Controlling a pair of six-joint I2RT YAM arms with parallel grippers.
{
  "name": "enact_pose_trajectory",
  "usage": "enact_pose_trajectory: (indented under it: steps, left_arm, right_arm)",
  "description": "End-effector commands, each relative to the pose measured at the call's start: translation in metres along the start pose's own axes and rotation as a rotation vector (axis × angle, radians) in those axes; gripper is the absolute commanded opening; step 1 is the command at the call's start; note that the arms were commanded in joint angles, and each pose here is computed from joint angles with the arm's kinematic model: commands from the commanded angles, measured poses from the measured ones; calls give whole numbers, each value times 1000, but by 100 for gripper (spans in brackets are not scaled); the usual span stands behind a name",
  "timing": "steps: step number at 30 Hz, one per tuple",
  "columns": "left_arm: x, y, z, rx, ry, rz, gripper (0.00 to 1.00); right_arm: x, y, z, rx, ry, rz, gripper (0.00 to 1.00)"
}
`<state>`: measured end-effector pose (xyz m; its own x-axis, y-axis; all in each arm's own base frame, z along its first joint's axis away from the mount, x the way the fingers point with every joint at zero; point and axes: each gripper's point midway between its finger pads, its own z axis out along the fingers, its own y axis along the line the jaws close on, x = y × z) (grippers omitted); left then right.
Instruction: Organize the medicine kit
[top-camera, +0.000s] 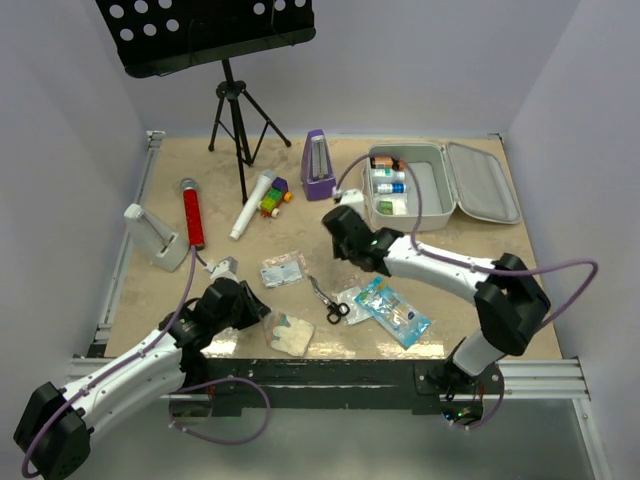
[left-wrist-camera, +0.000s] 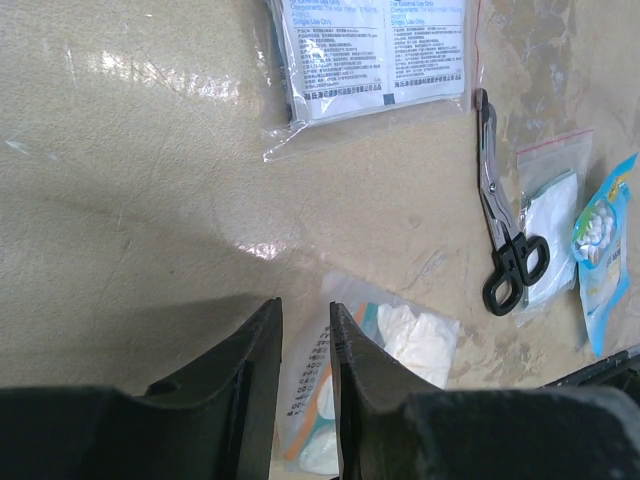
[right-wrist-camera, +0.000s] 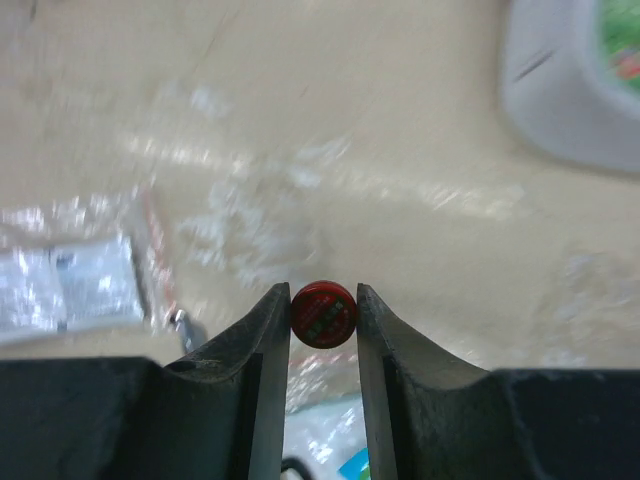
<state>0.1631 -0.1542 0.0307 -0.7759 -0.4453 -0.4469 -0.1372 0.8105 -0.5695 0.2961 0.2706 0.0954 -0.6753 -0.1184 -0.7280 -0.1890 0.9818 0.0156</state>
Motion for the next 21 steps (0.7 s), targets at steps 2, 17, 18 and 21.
enact_pose_trajectory:
  steps: [2,17,18,21]
  left_arm:
    - [-9,-7,-1,22,-29,6,30]
    - [-9,-6,0,7,-24,20,30]
    - [-9,-6,0,1,-24,24,30]
    - [-10,-3,0,-9,-27,26,30]
  right_arm:
    - [-120,-87,-18,151,-247,156,27]
    - [-142,-167,88,266,-191,302,25]
    - [-140,-165,93,261,-182,301,25]
    - [-133,-162,103,251,-161,299,26]
